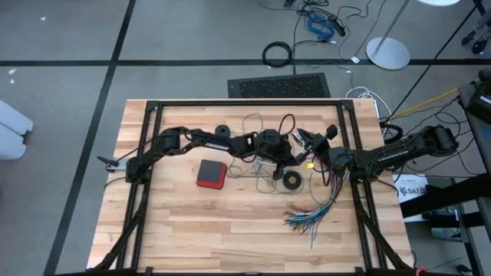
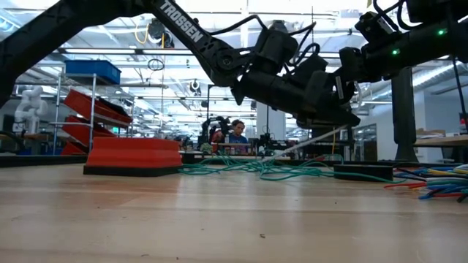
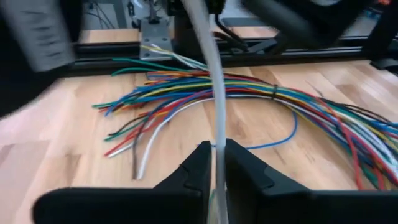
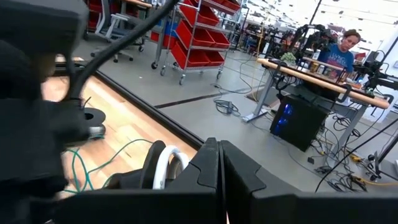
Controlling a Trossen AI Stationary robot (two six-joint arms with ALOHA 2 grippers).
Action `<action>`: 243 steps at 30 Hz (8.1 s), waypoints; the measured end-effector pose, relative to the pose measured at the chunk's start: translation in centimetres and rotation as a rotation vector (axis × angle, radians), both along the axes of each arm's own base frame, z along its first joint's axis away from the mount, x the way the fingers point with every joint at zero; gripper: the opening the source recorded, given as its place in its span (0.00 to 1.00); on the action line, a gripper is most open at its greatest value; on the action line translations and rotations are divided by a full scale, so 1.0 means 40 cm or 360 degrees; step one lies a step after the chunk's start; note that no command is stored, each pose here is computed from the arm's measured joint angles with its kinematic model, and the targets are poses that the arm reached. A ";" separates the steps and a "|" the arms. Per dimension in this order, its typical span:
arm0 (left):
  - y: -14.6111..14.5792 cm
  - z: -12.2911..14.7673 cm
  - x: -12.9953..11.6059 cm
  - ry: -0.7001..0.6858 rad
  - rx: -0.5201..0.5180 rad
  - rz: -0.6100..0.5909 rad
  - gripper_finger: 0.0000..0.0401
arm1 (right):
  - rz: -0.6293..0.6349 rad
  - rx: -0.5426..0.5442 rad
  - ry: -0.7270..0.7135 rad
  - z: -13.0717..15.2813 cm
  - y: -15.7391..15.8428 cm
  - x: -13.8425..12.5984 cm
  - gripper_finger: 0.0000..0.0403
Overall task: Coiling cords
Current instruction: Coil the white wire cable on the spool
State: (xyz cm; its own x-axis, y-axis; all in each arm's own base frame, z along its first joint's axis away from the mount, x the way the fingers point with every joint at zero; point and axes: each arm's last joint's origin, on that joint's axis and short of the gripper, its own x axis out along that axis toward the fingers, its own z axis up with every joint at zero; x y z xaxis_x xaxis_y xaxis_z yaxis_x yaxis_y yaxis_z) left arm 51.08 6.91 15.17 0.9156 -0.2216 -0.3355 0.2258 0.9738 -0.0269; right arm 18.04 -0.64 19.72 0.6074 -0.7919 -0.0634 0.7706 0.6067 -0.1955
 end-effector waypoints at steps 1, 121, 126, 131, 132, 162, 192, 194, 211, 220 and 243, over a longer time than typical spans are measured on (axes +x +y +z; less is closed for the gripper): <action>0.003 0.000 -0.001 0.0003 -0.0001 0.0004 0.14 | 0.0000 0.0000 -0.0001 0.000 0.000 0.000 0.00; 0.097 0.123 -0.046 -0.0134 0.0349 0.0408 0.14 | -0.0243 -0.0075 -0.0661 0.078 -0.103 0.000 0.00; 0.098 0.114 -0.045 -0.0110 0.0361 0.0444 0.14 | -0.0266 -0.0132 -0.0626 0.084 -0.105 -0.003 0.00; 0.099 0.119 -0.044 -0.0143 0.0364 0.0452 0.14 | -0.0298 -0.0180 -0.0628 0.095 -0.109 -0.011 0.00; 0.101 0.120 -0.044 -0.0147 0.0365 0.0457 0.14 | -0.0303 -0.0190 -0.0633 0.099 -0.110 -0.014 0.00; 0.109 0.112 -0.043 -0.0146 0.0338 0.0498 0.14 | -0.0374 -0.0327 -0.0673 0.154 -0.105 -0.067 0.00; 0.025 0.154 -0.011 -0.0125 0.0726 0.0387 0.00 | -0.0386 0.0032 -0.0497 0.042 -0.131 -0.006 0.00; 0.025 0.159 -0.010 -0.0122 0.0730 0.0384 0.00 | -0.0395 0.0049 -0.0475 0.031 -0.135 -0.001 0.00; 0.024 0.103 0.009 -0.0015 0.0696 0.0286 0.00 | -0.0323 0.0181 -0.0603 0.009 -0.153 0.013 0.00; 0.002 0.099 0.034 -0.0060 0.0694 0.0261 0.00 | -0.0307 0.0241 -0.0556 -0.005 -0.153 0.014 0.00; -0.024 0.120 0.043 -0.0088 0.0656 0.0226 0.00 | -0.0377 0.0169 -0.0477 -0.005 -0.154 0.011 0.00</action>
State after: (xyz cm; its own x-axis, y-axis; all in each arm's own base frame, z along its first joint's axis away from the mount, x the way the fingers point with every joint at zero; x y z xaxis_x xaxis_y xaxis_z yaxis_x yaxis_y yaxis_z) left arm 52.79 5.95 19.96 0.9465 0.0500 -0.3189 0.0788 0.9221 0.3787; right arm 18.47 -6.81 19.51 0.4127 -0.9109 -0.0004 0.9050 0.4100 0.1138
